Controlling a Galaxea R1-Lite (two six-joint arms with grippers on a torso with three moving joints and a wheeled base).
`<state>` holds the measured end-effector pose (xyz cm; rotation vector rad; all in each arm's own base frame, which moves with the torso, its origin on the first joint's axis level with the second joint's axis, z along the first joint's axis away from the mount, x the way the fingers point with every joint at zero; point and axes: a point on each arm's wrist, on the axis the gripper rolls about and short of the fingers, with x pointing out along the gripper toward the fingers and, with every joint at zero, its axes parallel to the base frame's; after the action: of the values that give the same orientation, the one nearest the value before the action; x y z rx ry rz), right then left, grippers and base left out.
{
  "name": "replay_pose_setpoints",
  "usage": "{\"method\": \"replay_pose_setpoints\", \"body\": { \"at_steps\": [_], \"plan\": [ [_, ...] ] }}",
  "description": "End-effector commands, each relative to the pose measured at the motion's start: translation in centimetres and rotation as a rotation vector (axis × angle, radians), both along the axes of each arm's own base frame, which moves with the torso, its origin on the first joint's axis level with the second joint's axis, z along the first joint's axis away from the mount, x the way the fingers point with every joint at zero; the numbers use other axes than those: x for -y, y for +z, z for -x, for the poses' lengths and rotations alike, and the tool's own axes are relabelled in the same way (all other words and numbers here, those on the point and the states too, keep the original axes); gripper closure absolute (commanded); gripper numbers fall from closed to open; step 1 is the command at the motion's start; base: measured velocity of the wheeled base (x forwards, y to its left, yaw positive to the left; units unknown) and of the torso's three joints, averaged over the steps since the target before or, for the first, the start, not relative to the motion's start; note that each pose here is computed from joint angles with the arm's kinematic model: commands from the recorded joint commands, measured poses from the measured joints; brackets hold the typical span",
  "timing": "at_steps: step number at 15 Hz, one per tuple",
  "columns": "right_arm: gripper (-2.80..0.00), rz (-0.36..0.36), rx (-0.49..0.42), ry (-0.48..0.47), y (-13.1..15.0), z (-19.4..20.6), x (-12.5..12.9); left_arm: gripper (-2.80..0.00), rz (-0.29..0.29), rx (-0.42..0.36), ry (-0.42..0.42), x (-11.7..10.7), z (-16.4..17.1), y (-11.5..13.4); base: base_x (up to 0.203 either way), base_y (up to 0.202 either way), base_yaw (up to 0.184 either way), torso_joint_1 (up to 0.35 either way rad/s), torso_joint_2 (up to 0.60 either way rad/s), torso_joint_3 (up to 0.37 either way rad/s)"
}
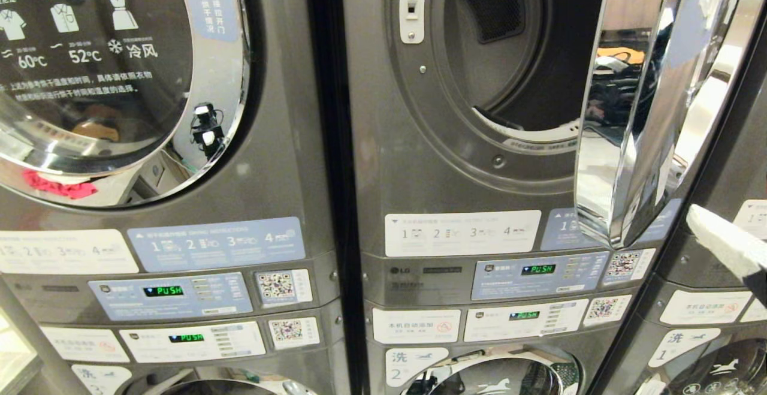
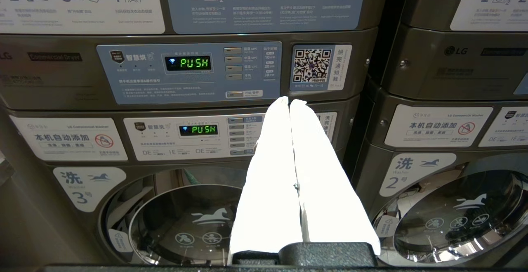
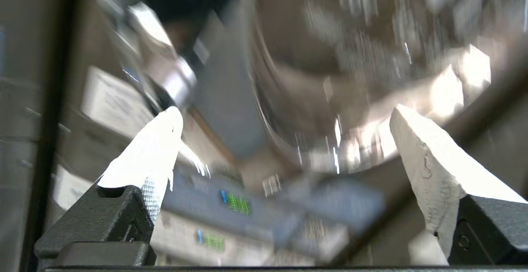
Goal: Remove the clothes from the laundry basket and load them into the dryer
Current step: Open the dryer
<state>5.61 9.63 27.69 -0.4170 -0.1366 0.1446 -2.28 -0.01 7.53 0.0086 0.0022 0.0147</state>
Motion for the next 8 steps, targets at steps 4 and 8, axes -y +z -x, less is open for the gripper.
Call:
{"method": "replay_pose_setpoints", "body": {
  "at_steps": [4, 8],
  "plan": [
    [-2.80, -0.020, -0.045, -0.065, -3.0, 0.5, 1.6, 0.00, 0.001, -0.001, 0.001, 0.0, 0.0, 0.0, 0.000, 0.000, 0.000, 0.000, 0.00, 0.000],
    [-2.80, -0.010, -0.082, 0.003, -6.0, 0.7, 2.1, 0.00, 0.001, -0.001, 0.001, 0.0, 0.0, 0.0, 0.000, 0.000, 0.000, 0.000, 0.00, 0.000]
  ]
}}
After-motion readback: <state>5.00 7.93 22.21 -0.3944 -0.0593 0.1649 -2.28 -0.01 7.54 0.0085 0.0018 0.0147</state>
